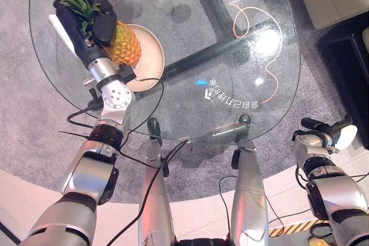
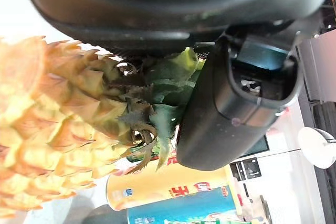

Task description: Pick up the fruit to the plate

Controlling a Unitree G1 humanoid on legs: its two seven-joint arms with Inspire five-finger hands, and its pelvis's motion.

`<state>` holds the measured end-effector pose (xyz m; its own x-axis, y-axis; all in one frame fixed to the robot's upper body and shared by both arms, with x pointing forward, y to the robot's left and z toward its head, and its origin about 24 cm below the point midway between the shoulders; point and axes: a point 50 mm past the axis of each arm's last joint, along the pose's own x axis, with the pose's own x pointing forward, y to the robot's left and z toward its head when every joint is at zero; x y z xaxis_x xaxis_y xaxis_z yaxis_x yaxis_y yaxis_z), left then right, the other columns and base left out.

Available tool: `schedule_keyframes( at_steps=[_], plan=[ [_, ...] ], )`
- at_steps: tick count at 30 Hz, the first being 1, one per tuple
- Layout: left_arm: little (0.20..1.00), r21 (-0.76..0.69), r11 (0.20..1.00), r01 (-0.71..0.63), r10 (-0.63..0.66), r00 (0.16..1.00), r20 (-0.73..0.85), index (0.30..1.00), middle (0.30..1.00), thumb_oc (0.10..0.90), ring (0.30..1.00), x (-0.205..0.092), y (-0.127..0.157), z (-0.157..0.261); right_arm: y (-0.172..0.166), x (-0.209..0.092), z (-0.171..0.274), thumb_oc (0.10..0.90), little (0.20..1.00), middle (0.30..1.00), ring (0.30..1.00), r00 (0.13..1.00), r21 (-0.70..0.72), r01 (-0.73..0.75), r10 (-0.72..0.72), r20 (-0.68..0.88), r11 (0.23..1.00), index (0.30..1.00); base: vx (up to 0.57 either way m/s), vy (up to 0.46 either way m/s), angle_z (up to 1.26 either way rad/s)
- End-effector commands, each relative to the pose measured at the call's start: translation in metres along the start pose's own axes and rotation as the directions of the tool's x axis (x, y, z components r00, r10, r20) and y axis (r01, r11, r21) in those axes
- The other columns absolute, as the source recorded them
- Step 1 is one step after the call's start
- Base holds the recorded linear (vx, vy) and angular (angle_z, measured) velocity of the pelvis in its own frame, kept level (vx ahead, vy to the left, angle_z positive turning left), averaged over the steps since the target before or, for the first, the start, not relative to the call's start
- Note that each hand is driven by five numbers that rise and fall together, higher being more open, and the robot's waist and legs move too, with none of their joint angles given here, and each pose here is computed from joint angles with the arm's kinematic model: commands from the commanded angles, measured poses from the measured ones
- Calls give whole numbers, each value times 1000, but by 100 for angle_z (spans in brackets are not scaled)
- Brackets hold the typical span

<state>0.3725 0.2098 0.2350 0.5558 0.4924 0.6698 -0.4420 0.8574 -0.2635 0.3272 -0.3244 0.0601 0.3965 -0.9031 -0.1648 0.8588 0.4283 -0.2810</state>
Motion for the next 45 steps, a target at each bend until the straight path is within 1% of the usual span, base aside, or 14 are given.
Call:
schedule_keyframes(
  at_steps=[1,5,6,7,8,9,10,11,12,14,15,19,20,45],
  plan=[
    [200,-131,991,-40,73,964,254,300,300,100,300,47,1,61,-24,16,-1,800,900,900,900,995,-23,99,-99,10,995,900,0,0,0],
    [200,-133,990,-45,77,965,251,300,300,100,300,48,2,60,-25,16,-1,800,900,900,900,995,-21,95,-95,10,995,900,0,0,0],
    [247,-133,990,-46,78,965,250,340,340,147,340,48,3,61,-25,16,0,800,900,900,900,996,-22,94,-94,11,995,900,0,0,0],
    [354,-131,990,-48,80,966,246,432,432,254,432,47,3,59,-25,17,-1,800,900,900,900,995,-26,95,-94,9,995,900,0,0,0],
    [518,-135,990,-51,84,965,249,573,573,418,573,48,3,61,-25,17,1,800,900,900,900,995,-20,95,-95,12,995,900,0,0,0],
    [518,-132,990,-52,83,966,245,573,573,418,573,47,3,60,-25,17,-1,800,900,900,900,995,-24,96,-95,11,995,900,0,0,0],
    [606,-133,990,-55,87,966,245,648,648,506,648,47,4,59,-25,17,-1,800,900,900,900,995,-24,96,-96,11,995,900,0,0,0],
    [661,-134,989,-57,88,966,245,695,695,561,695,47,4,59,-26,17,-1,800,900,900,900,995,-23,97,-97,10,995,900,0,0,0],
    [680,-134,989,-58,89,966,244,712,712,580,712,47,4,59,-26,17,-1,800,900,900,900,995,-23,98,-97,10,995,900,0,0,0],
    [776,-134,989,-58,89,966,242,794,794,676,794,47,4,59,-25,16,-1,800,900,900,900,995,-23,98,-98,12,995,900,0,0,0],
    [801,-136,989,-57,89,966,244,815,815,701,815,48,3,60,-25,16,1,800,900,900,900,995,-18,99,-99,14,995,900,0,0,0],
    [826,-139,989,-56,88,967,240,836,836,726,836,47,2,60,-25,17,1,800,900,900,900,995,-18,100,-100,12,995,900,0,0,0],
    [900,-139,989,-54,86,968,235,900,900,800,900,46,3,58,-26,17,1,800,900,900,900,995,-22,101,-100,12,995,900,0,0,0],
    [900,-191,981,-31,73,973,218,900,900,800,900,37,4,53,-26,17,1,800,900,900,900,994,-4,112,-112,7,994,900,0,0,0]
  ],
)
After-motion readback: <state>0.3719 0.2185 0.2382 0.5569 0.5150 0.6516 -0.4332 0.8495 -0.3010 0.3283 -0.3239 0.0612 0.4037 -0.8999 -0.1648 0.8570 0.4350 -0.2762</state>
